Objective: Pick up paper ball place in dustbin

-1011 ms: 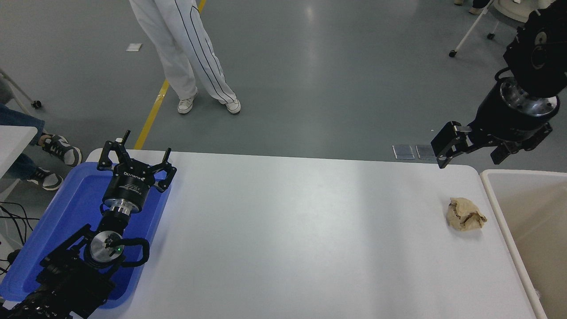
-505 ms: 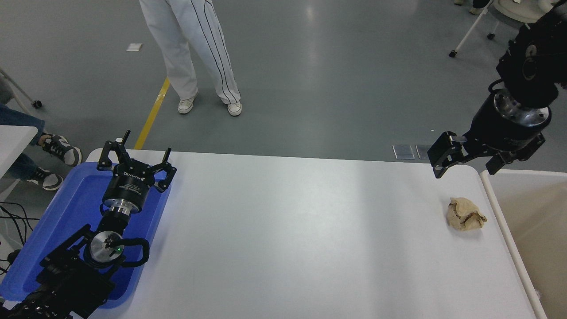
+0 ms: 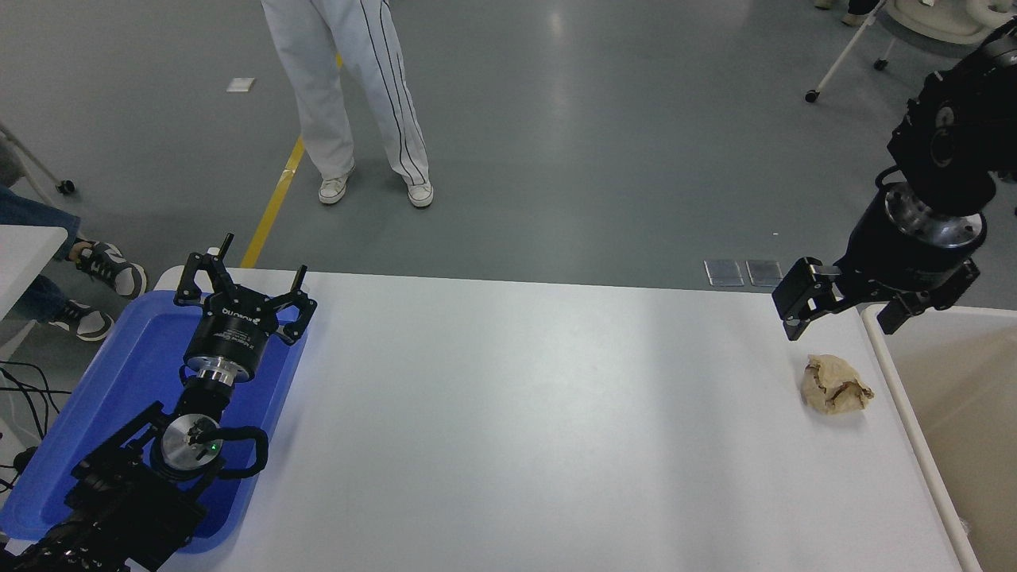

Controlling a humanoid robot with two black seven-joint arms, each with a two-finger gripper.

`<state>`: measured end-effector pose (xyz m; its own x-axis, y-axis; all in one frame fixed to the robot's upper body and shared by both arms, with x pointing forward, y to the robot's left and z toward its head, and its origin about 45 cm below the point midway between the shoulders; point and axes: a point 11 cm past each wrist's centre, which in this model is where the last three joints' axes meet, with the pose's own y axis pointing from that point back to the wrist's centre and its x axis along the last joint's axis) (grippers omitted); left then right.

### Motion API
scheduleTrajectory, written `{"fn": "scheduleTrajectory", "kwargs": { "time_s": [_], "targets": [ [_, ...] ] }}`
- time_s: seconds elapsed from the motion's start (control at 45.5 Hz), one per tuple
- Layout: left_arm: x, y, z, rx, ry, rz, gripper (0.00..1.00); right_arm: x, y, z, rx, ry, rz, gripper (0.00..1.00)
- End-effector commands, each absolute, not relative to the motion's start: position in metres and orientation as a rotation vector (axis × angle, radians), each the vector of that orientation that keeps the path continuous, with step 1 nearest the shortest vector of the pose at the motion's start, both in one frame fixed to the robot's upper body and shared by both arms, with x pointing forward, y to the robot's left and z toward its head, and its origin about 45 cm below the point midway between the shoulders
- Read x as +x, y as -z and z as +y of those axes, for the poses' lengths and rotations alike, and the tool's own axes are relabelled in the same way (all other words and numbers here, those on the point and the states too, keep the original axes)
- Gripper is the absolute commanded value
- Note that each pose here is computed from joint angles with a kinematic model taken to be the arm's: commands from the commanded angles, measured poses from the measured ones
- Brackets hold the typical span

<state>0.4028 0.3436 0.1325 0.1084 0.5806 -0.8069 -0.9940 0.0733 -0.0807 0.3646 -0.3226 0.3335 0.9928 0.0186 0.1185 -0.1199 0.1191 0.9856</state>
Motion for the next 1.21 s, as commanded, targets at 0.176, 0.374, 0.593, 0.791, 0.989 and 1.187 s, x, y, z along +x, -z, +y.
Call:
{"fn": "scheduleTrajectory", "kwargs": {
  "time_s": [0.176,0.374,0.593,0.791,0.989,1.187],
  "targets": [
    [0.4028,-0.1325,0.3436,-0.757,-1.338,0.696,1.00,0.385,-0.317,-0.347,1.417,-0.287,-0.268,1.00],
    [0.4028,-0.1325,0.3436,-0.757,-1.338,0.696,1.00,0.389,-0.302,-0.362,1.408,-0.334,-0.344,1.00],
    [0.4028,-0.1325,0.3436,-0.757,-1.338,0.696,1.00,0.388,-0.273,-0.378,1.389,-0.338,-0.370,1.00],
    [0.4028,-0.1325,0.3436,-0.757,-1.338,0.696,1.00,0.388,-0.239,-0.392,1.375,-0.325,-0.388,1.00],
    [0.4028,-0.1325,0.3436,-0.757,-1.338,0.696,1.00,0.385,-0.219,-0.399,1.371,-0.311,-0.392,1.00],
    [0.4028,-0.1325,0.3436,-0.757,-1.338,0.696,1.00,0.381,-0.200,-0.412,1.353,-0.295,-0.397,1.00]
  ]
}}
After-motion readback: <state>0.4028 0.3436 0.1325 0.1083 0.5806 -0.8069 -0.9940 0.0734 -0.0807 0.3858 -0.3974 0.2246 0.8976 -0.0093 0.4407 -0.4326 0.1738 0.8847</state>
